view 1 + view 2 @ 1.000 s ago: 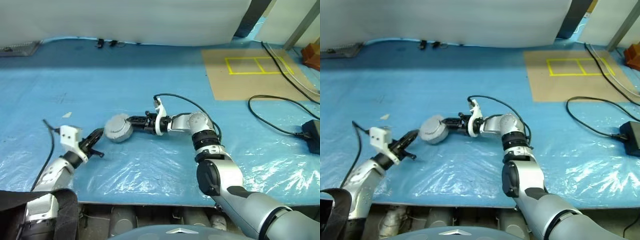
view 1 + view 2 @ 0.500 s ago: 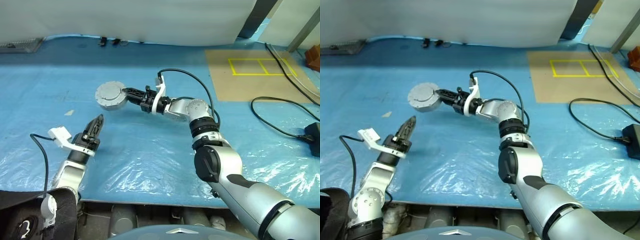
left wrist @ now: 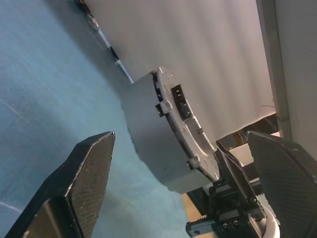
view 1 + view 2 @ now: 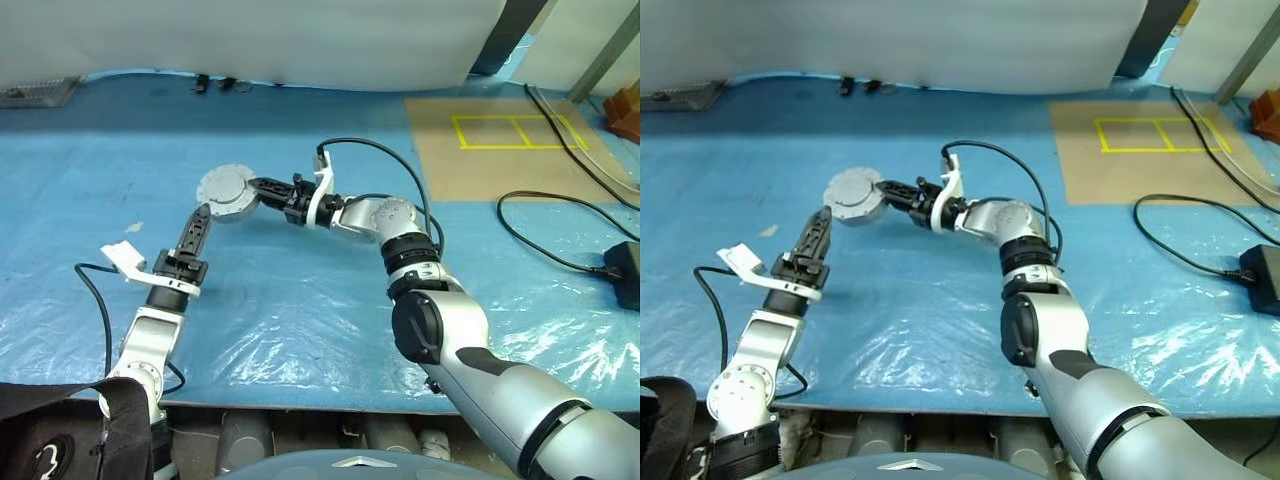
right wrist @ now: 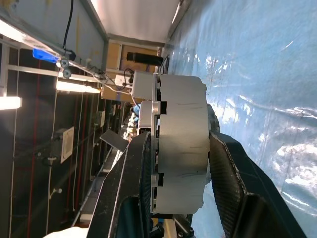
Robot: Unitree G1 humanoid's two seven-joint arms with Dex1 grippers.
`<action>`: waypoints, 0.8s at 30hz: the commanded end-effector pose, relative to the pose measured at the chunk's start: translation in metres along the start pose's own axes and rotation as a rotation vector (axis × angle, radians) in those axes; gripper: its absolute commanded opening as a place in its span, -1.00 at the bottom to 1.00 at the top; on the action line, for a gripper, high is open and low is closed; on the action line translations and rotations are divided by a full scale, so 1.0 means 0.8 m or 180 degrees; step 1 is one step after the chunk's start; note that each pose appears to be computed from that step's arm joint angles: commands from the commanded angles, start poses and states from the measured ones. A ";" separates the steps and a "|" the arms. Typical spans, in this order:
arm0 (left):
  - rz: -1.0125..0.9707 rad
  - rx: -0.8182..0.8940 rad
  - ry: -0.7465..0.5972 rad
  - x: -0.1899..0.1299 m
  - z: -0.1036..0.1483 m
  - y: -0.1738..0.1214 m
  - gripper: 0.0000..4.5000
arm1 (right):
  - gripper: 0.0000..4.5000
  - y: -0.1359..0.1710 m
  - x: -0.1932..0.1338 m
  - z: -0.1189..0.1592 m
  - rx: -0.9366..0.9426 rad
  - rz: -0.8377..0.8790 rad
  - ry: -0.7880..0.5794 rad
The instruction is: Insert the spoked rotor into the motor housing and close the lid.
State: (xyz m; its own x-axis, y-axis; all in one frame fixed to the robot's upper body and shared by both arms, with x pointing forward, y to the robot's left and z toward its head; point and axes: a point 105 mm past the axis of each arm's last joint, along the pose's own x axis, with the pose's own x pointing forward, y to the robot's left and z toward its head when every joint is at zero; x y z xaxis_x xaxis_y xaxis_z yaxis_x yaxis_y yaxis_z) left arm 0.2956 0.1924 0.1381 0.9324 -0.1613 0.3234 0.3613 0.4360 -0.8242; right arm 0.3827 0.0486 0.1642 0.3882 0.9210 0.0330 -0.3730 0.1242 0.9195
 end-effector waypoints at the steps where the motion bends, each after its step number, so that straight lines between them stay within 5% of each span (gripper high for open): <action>1: 0.0025 0.0014 -0.0003 0.009 -0.005 0.000 0.98 | -0.43 0.037 0.004 0.012 -0.0115 0.0403 -0.0085; 24: -0.0089 -0.0445 -0.0194 0.038 -0.013 -0.005 0.98 | -0.43 0.038 -0.001 0.005 -0.0091 0.0474 -0.0035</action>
State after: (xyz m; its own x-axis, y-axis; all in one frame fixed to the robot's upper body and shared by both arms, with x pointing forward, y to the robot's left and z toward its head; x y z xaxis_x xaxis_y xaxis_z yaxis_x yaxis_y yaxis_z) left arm 0.3238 0.1727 0.1367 0.9334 -0.1373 0.3315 0.3585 0.3233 -0.8758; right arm 0.3741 0.0507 0.1618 0.3491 0.9357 0.0515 -0.3775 0.0902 0.9216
